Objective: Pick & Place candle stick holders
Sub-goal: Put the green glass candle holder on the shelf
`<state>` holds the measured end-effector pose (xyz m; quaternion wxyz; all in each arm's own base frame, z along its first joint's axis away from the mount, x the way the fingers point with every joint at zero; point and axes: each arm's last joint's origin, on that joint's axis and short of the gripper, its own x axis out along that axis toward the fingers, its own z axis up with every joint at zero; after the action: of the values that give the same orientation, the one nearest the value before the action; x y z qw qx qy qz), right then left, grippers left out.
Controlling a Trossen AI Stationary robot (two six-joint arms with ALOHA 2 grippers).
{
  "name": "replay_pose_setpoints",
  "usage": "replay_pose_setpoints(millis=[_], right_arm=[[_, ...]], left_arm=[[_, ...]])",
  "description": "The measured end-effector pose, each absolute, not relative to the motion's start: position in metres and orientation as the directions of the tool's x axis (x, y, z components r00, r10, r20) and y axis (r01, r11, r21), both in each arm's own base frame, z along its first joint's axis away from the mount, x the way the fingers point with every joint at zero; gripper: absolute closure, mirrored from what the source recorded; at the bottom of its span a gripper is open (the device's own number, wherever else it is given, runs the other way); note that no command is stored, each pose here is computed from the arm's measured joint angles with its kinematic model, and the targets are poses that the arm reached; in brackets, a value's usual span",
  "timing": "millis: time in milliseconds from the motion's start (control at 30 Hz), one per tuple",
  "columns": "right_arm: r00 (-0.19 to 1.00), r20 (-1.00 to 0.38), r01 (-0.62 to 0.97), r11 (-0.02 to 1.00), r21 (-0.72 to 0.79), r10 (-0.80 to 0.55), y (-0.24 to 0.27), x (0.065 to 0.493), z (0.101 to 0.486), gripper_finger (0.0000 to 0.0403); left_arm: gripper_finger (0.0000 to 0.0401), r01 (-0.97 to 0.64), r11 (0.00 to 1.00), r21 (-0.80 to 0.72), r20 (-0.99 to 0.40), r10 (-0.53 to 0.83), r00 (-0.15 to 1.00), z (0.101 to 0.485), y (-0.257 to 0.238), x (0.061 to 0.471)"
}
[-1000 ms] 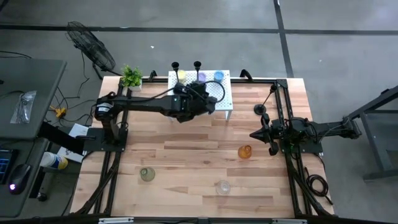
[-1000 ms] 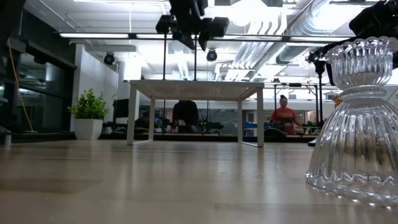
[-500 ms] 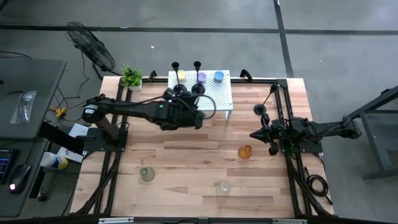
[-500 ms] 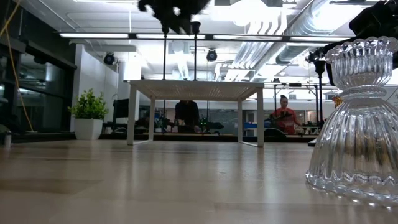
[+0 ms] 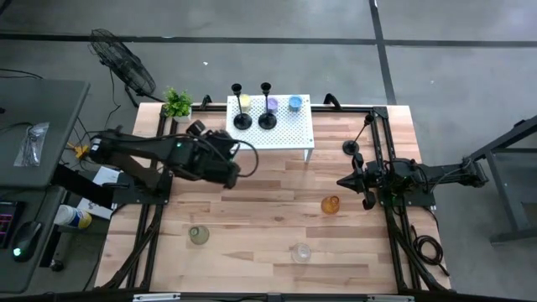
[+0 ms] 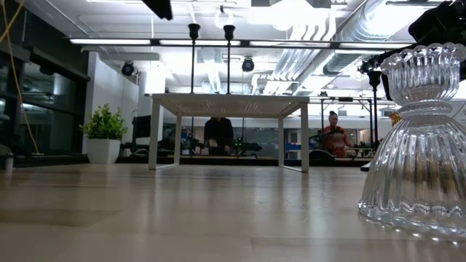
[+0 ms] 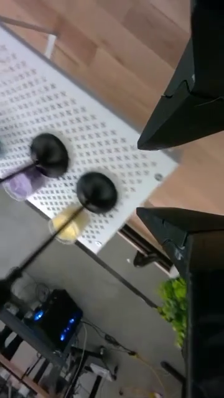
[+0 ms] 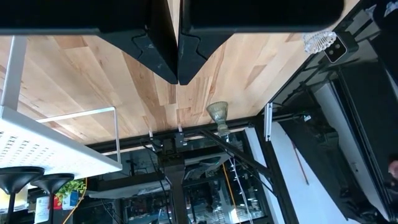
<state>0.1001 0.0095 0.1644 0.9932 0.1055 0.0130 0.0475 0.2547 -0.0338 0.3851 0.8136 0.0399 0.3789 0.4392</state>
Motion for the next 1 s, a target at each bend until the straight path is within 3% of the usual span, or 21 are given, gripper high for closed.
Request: replay_pose_setpoints(millis=[267,567,800,1000], right_arm=[[0.995,-0.015,-0.091,0.973,0.211,0.097,0.009,0.1,0.165,0.0401],[0.995,-0.014,-0.092,0.973,0.211,0.097,0.009,0.1,0.165,0.0401],[0.995,-0.015,-0.091,0.973,0.211,0.097,0.009,0.1,0.165,0.0401],[0.995,-0.014,-0.092,0.973,0.211,0.097,0.009,0.1,0.165,0.0401]], left_arm=[[0.0246,-0.706,0.597,0.38,-0.575,0.751,0.325,0.387,-0.038,0.229],[0.0246,-0.8,0.576,0.166,-0.692,0.646,0.321,0.361,-0.031,0.187],[0.0246,-0.675,0.735,0.066,-0.901,0.334,0.276,0.337,-0.037,0.155],[0.0246,-0.558,0.828,-0.047,-0.969,0.098,0.226,0.322,-0.056,0.142]])
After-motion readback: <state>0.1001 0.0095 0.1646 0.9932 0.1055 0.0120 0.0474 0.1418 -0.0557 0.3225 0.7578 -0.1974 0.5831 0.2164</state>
